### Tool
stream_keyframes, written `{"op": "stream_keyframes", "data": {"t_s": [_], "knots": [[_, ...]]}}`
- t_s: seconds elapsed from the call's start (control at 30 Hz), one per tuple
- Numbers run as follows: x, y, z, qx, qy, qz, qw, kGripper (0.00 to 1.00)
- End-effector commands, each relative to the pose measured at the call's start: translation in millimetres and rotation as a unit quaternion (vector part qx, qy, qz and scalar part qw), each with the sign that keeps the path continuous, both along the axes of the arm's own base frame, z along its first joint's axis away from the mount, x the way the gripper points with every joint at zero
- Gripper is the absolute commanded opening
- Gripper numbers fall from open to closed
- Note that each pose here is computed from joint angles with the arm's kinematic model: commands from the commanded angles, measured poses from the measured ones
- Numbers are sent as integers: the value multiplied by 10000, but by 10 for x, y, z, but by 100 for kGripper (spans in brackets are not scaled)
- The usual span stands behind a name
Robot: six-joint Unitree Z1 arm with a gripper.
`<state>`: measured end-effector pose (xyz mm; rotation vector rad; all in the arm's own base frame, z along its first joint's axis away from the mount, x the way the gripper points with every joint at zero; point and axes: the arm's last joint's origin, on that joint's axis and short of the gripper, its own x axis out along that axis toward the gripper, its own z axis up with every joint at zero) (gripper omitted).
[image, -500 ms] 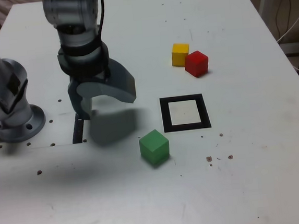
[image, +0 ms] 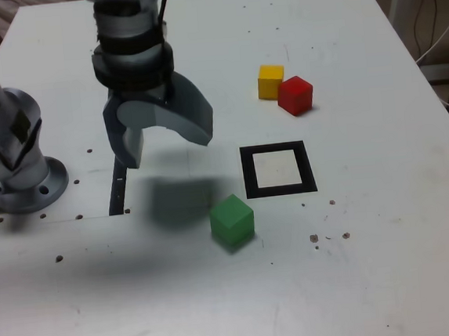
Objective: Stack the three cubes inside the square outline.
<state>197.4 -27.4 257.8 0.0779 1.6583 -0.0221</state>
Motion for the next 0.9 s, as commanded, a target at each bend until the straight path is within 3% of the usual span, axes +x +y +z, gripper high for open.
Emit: {"op": "stream_keyframes", "data": {"t_s": [0.0,0.17,0.3,0.63,0.87], "knots": [[38,4,14,33,-26,-5,10000,99],[229,24,122,234,-203,17,9995,99],[400,85,149,378,-173,82,9991,99],[894,78,281,349,-325,116,9988,98],[1228,84,426,471,-358,63,9982,98]]}}
